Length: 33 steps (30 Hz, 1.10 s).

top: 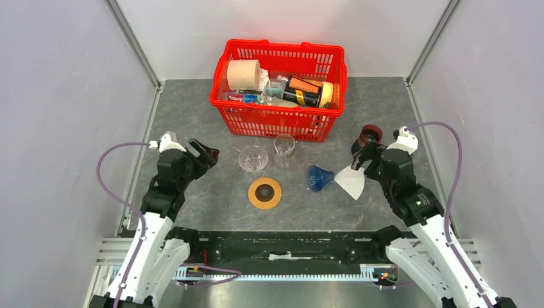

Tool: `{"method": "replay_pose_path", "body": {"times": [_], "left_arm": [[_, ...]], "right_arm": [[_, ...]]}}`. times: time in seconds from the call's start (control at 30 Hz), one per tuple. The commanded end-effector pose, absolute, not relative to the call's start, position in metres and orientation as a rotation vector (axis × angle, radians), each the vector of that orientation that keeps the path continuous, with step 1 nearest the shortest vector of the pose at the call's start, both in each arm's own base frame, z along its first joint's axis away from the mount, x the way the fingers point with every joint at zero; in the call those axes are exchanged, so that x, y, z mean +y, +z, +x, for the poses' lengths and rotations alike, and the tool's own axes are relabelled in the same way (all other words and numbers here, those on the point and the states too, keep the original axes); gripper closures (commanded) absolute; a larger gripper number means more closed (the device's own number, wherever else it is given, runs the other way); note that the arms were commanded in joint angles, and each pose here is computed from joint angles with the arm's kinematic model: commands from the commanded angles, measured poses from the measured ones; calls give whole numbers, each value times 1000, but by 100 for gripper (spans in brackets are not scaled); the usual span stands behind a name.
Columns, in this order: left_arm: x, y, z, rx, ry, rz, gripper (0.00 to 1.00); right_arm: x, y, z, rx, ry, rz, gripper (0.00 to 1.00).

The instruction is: Place the coffee filter in the dripper

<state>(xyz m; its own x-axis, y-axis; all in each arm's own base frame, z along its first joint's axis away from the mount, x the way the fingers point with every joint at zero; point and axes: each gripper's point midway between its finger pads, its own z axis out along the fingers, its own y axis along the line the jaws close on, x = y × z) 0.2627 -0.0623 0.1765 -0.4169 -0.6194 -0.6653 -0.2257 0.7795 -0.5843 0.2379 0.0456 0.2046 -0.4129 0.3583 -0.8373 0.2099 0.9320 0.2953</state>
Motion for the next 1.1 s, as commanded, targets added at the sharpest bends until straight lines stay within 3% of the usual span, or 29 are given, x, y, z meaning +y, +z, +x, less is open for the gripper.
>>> {"method": "replay_pose_path", "body": {"times": [0.0,0.63,1.07], "left_arm": [[-61,198,271,1877,-548,-647,9],[-83,181,277,1939,-653,-587,7],[-82,175,277,1957,-639,-590,7]], "right_arm": [[47,214,250,1961,175,402,1],[143,165,251,2345,480,43,1],[170,139,274,2292,-94,-165,5]]}}
